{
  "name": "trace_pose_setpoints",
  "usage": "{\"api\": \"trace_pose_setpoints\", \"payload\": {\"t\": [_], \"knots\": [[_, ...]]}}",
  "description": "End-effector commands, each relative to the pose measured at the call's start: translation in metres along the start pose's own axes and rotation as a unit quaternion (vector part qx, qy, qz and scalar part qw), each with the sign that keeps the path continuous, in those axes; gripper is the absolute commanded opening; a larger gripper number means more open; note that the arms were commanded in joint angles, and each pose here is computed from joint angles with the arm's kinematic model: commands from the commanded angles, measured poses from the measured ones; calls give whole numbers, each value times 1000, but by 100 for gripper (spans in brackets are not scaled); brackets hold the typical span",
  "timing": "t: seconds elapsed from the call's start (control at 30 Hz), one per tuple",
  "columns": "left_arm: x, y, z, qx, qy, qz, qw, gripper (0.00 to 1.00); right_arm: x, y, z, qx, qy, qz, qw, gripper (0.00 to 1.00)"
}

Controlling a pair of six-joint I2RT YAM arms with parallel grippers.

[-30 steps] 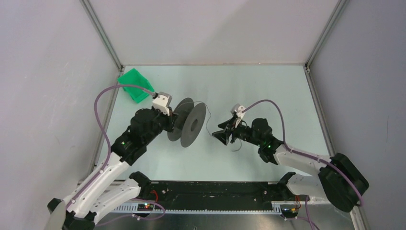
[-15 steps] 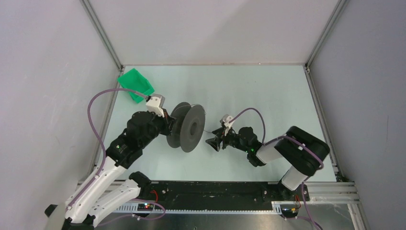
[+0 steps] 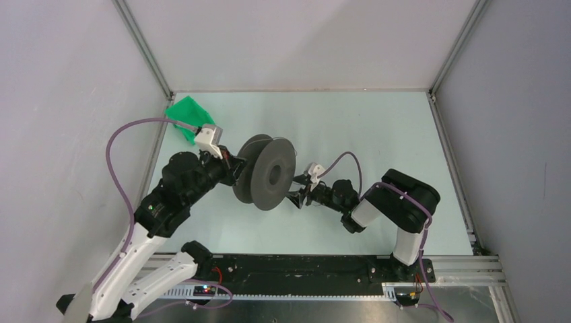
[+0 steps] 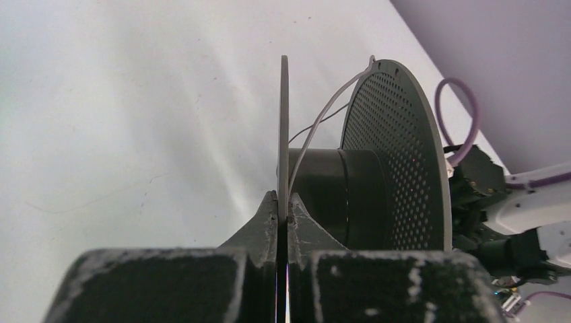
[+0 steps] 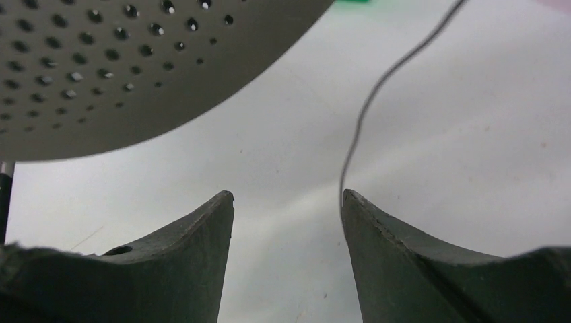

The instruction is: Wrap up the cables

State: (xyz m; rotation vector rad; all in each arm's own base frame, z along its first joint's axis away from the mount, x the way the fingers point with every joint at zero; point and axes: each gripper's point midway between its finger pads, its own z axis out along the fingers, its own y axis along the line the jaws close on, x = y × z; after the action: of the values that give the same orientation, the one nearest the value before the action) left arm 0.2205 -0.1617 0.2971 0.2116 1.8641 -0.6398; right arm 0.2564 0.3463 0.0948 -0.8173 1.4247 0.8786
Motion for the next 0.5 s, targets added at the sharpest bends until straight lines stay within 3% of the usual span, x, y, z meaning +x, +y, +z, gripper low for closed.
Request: {"api": "trace_pose_setpoints", "payload": {"t": [0.0, 0.33, 0.4, 0.47], "knots": [[-45, -28, -19, 54, -61, -29, 996, 0, -37, -9, 19, 12, -68, -58, 996, 65], [-58, -43, -37, 87, -78, -55, 992, 0, -36, -19, 36, 13, -75, -12, 997, 62], [-59, -44, -39, 90, -78, -60, 991, 0, -40, -16, 36, 5, -78, -14, 997, 54], [-61, -44, -41, 87, -80, -64, 991, 0, -42, -14, 35, -3, -80, -17, 997, 41]]}}
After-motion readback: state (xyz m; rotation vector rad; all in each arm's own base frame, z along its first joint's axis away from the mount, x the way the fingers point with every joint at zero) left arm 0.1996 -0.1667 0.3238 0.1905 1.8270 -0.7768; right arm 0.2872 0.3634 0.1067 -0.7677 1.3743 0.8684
